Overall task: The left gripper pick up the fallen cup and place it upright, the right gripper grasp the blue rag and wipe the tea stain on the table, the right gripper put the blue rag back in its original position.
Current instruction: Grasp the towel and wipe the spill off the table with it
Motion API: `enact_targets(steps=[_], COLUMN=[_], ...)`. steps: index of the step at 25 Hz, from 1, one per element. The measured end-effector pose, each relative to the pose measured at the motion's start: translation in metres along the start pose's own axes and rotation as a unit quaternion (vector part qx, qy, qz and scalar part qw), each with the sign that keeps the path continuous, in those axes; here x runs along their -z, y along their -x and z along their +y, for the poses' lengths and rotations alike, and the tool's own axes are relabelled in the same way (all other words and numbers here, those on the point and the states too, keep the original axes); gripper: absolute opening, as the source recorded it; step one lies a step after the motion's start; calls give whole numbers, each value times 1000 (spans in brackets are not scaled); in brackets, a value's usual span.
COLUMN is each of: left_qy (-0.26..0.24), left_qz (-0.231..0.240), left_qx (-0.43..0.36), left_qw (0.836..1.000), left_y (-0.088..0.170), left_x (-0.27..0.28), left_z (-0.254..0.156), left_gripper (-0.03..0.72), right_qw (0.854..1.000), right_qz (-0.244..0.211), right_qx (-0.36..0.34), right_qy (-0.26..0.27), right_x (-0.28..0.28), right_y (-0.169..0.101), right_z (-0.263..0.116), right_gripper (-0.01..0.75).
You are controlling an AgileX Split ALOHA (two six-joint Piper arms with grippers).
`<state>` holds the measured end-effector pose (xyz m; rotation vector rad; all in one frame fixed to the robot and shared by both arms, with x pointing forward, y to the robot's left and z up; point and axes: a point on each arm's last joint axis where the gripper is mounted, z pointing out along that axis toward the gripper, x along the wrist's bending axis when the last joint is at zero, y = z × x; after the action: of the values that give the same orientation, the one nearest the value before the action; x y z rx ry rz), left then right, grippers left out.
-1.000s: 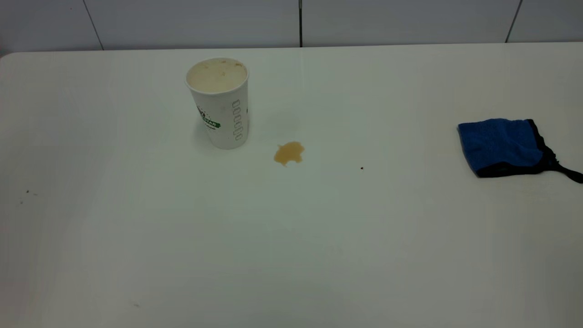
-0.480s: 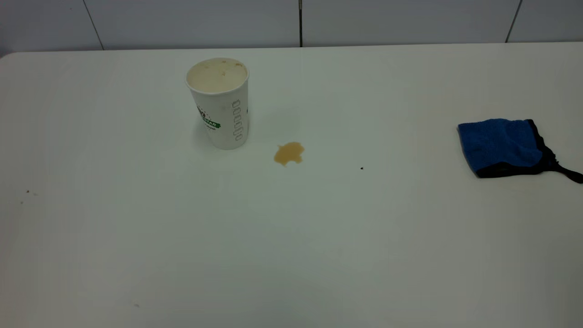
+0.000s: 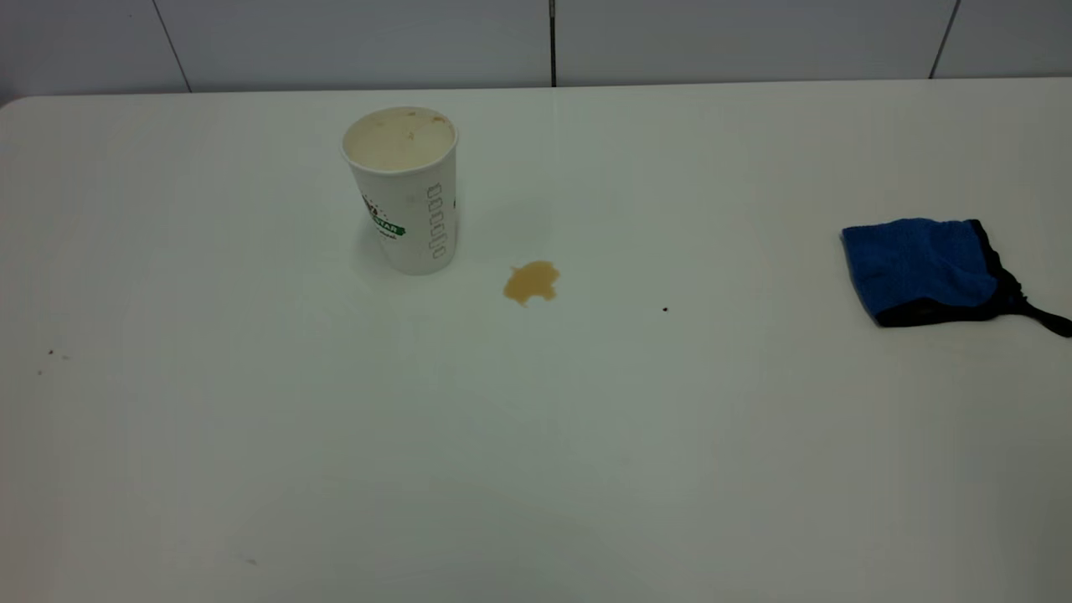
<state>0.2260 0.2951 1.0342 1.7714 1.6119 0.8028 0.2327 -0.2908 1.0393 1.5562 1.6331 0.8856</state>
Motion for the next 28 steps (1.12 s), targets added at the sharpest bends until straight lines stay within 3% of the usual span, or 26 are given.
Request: enact_targets(steps=[13,28], left_qy=[6,6], left_qz=[28,29], left_qx=[15,14], left_qw=[999,999], left_y=[-5,-5], left_x=[2,2], left_z=[-3,-3], left_gripper=[535,535], right_qw=[1000,1000], right_qz=[0,0], right_qx=[0,0], right_qy=[0,0], right_x=[0,0], right_y=[0,0], right_z=[0,0], right_gripper=[238,238])
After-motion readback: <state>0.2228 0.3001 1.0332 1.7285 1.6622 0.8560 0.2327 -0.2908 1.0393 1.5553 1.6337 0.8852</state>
